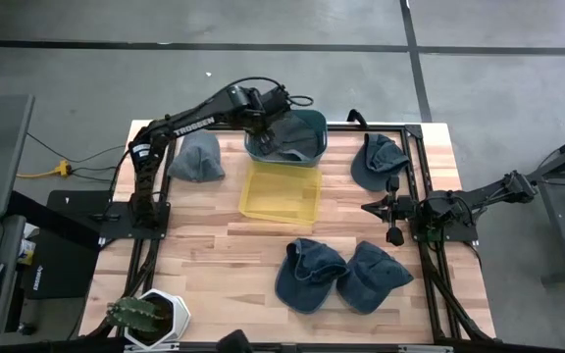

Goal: Pick & Place hat
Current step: Put the gray cap into the blue bin

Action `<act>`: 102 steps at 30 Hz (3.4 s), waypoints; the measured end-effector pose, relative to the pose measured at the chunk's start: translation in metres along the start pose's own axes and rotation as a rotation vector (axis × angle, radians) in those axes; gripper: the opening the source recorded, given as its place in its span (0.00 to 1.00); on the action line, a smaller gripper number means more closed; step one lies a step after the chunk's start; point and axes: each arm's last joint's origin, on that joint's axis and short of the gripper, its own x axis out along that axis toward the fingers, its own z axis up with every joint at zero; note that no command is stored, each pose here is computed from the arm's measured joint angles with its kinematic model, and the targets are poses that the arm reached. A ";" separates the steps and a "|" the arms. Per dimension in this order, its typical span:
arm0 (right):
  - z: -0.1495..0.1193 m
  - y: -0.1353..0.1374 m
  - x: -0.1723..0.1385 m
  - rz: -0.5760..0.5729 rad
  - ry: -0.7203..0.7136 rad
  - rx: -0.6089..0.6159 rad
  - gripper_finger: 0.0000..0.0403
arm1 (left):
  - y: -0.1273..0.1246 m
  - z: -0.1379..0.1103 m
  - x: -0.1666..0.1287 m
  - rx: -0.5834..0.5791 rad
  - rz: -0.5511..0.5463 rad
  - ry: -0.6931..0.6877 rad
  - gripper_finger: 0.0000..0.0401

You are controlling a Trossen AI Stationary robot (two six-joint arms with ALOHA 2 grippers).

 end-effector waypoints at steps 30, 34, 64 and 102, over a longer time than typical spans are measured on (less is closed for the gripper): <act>0.000 0.000 0.000 0.000 0.000 0.000 0.00 | 0.065 -0.011 -0.005 -0.271 -0.072 0.026 0.57; 0.000 0.000 0.000 0.000 0.001 0.000 0.00 | 0.068 -0.016 -0.019 -0.283 -0.085 0.003 0.57; 0.000 0.000 0.000 0.000 0.001 0.000 0.00 | -0.006 -0.151 -0.031 -0.875 -0.150 0.002 0.56; 0.000 0.000 0.000 0.000 0.001 0.000 0.00 | 0.052 -0.135 0.050 -0.932 0.024 0.199 0.58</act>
